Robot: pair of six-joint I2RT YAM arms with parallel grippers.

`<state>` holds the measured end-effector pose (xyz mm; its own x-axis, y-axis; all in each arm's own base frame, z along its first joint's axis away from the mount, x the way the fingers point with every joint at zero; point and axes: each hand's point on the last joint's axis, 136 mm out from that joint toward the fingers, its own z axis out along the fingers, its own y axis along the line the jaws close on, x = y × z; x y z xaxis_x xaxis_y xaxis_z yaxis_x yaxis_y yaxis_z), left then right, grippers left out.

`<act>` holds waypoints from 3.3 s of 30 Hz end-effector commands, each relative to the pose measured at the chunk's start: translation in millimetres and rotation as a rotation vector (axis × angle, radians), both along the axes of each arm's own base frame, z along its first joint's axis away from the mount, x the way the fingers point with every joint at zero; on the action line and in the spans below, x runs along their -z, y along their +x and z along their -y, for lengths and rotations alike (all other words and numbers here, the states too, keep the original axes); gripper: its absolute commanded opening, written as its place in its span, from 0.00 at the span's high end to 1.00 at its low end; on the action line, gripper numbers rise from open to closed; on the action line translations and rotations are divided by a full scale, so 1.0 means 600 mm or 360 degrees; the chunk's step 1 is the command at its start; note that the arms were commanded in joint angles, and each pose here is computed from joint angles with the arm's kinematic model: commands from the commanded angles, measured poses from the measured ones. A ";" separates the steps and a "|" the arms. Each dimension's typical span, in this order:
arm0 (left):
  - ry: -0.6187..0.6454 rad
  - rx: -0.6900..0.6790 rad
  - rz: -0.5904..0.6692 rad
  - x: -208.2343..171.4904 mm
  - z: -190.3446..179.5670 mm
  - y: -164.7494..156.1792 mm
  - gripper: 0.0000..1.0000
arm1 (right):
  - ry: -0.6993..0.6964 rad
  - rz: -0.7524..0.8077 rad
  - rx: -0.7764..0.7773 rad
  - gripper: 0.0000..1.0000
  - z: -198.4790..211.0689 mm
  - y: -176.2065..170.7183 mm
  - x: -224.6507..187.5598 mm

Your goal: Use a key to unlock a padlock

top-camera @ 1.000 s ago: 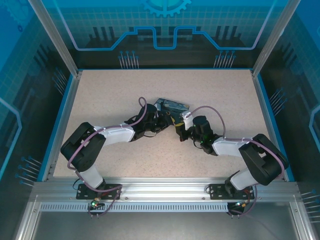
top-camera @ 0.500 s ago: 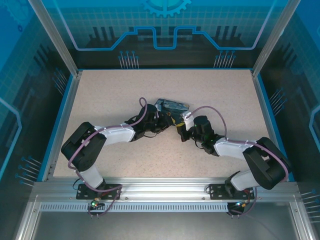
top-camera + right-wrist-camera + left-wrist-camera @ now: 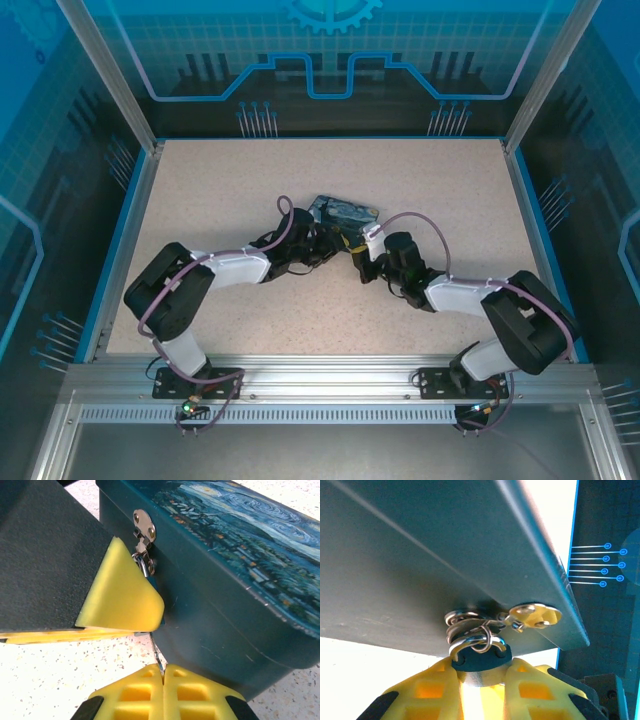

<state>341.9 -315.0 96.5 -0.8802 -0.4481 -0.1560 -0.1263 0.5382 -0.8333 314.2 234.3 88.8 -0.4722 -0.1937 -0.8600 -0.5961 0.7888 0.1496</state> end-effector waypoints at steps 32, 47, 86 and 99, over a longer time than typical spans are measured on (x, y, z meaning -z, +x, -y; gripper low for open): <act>-0.0170 0.0100 -0.0203 -0.014 0.032 -0.039 1.00 | 0.0194 0.0258 -0.0082 1.00 -0.041 0.021 -0.074; -0.0201 0.0093 -0.0215 -0.013 0.032 -0.040 1.00 | 0.0167 0.0230 -0.0095 1.00 -0.049 0.022 -0.061; -0.0236 0.0068 -0.0301 0.015 0.031 -0.041 1.00 | 0.0224 0.0173 -0.0153 1.00 -0.072 0.007 -0.052; -0.0276 0.0044 -0.0306 0.018 0.031 -0.041 1.00 | 0.0240 0.0071 -0.0063 1.00 -0.067 0.018 -0.002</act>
